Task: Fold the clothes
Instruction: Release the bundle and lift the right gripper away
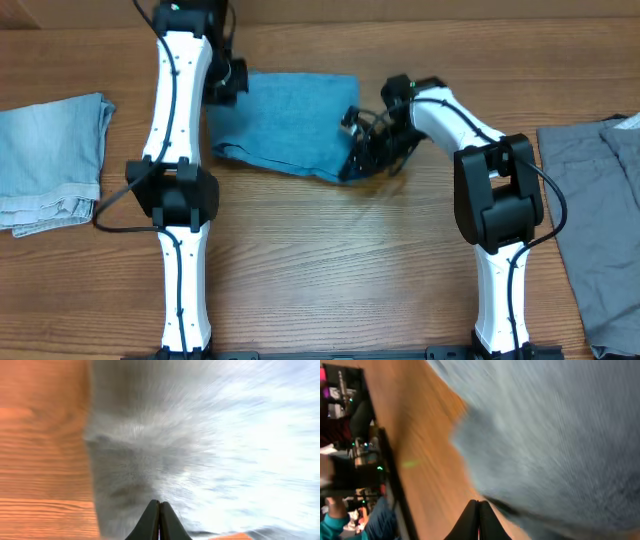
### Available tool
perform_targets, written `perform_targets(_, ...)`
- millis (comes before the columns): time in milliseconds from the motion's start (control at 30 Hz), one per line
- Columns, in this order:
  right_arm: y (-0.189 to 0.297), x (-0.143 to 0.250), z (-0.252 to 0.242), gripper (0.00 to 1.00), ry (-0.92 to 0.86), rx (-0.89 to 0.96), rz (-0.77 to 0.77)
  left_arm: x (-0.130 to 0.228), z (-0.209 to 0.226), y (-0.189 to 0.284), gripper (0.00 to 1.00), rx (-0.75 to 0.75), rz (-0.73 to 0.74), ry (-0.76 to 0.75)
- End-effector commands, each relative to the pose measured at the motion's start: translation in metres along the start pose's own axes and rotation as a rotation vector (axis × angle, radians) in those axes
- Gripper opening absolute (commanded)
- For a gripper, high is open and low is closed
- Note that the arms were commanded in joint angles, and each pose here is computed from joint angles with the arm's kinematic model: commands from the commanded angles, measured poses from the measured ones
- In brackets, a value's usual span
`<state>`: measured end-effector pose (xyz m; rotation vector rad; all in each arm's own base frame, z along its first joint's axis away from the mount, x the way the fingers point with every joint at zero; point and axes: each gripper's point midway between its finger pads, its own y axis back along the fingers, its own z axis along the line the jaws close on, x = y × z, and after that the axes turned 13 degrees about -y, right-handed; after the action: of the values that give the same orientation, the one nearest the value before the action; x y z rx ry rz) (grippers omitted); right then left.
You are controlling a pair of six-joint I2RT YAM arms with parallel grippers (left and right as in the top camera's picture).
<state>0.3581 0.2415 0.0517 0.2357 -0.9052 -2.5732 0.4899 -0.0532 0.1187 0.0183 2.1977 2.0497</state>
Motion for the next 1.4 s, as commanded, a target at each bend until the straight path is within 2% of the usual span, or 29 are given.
perform_targets(0,0.026,-0.031,0.034,0.04,0.095,-0.024,-0.076,-0.020,-0.001,0.043,0.08,-0.010,-0.156,0.000)
perform_targets(133,0.041,-0.058,0.041,0.04,0.167,0.002,-0.166,-0.036,0.000,0.040,0.06,-0.007,-0.211,0.026)
perform_targets(267,0.050,-0.092,0.012,0.04,0.039,0.153,-0.287,-0.057,0.004,0.027,0.04,-0.026,-0.266,0.024)
perform_targets(400,0.075,-0.130,-0.021,0.04,-0.106,0.347,-0.483,-0.075,0.008,-0.010,0.04,-0.026,-0.285,0.023)
perform_targets(633,0.093,-0.168,-0.025,0.04,-0.067,0.376,-0.649,-0.088,0.028,-0.064,0.04,-0.086,-0.305,0.028)
perform_targets(700,0.091,-0.176,-0.046,0.04,-0.143,0.414,-0.690,-0.088,0.034,-0.079,0.04,-0.107,-0.310,0.033)
perform_targets(933,0.018,-0.164,-0.131,0.04,-0.267,0.426,-0.574,-0.084,0.045,-0.108,0.04,-0.128,-0.306,0.045)
perform_targets(967,0.011,-0.161,-0.139,0.04,-0.303,0.422,-0.563,-0.085,0.042,-0.109,0.07,-0.115,-0.308,0.043)
perform_targets(1067,0.009,-0.161,-0.137,0.04,-0.321,0.399,-0.562,-0.093,0.033,-0.099,0.04,-0.073,-0.336,-0.004)
perform_targets(1100,0.013,-0.169,-0.116,0.04,-0.281,0.315,-0.565,-0.100,0.032,-0.079,0.04,-0.074,-0.365,-0.024)
perform_targets(1200,0.051,-0.185,-0.067,0.04,-0.201,0.212,-0.618,-0.116,0.026,0.008,0.04,-0.080,-0.476,-0.035)
perform_targets(1267,0.086,-0.188,-0.024,0.04,-0.146,0.199,-0.668,-0.103,0.021,0.052,0.04,-0.062,-0.485,-0.005)
perform_targets(1367,0.101,-0.170,0.006,0.04,-0.156,0.188,-0.633,-0.060,0.009,0.051,0.04,0.001,-0.325,0.009)
